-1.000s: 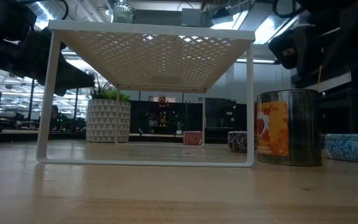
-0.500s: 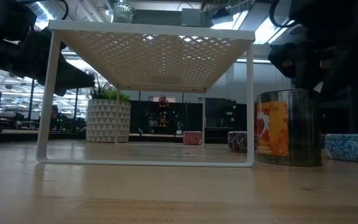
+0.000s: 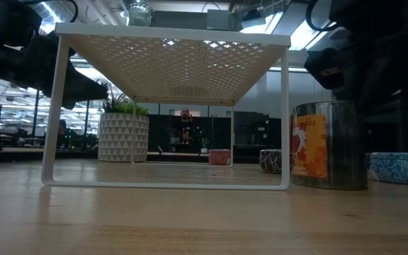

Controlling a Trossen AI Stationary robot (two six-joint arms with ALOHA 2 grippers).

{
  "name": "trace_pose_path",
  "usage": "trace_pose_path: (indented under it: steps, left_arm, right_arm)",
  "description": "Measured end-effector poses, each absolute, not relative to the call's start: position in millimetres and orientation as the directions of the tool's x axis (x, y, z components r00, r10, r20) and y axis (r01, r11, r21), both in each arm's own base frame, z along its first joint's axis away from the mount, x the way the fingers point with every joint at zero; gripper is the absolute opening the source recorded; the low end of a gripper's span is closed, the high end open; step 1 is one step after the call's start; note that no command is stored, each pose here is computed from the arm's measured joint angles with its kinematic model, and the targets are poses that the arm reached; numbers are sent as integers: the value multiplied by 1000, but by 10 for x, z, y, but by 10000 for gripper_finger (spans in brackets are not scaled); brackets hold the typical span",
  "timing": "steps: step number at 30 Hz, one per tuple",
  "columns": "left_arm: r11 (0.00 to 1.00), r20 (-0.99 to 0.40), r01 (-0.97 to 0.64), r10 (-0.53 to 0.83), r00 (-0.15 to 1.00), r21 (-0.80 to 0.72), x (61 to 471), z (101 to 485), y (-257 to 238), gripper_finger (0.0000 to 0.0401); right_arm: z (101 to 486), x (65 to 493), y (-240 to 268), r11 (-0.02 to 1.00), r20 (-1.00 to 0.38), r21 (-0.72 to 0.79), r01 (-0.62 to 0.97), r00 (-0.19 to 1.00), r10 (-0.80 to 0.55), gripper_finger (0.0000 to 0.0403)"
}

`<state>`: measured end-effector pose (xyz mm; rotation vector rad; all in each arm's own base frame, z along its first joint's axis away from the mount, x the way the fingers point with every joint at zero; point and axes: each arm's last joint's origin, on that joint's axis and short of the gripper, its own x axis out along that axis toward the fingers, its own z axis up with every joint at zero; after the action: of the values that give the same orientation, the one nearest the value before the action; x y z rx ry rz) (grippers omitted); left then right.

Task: Pick & Place candle stick holders
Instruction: Align the orange scented candle with the other orange scented candle on the shelf

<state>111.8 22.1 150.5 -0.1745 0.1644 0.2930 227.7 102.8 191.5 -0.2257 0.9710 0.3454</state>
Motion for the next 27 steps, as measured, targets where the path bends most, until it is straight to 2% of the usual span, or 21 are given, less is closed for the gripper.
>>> trace_pose_path:
  steps: [6,18,27]
  left_arm:
    - [943,-186,-300,272,944,-147,1118,1505,221,107]
    - [943,-186,-300,272,944,-147,1117,1505,221,107]
    - [943,-186,-300,272,944,-147,1118,1506,221,107]
  right_arm:
    - [1915,2278,1027,923,-836,-34,-383,517,183,7]
    - [1914,2283,1028,965,-832,53,-256,523,185,2]
    - [1968,2225,1016,958,-827,97,-269,514,228,1]
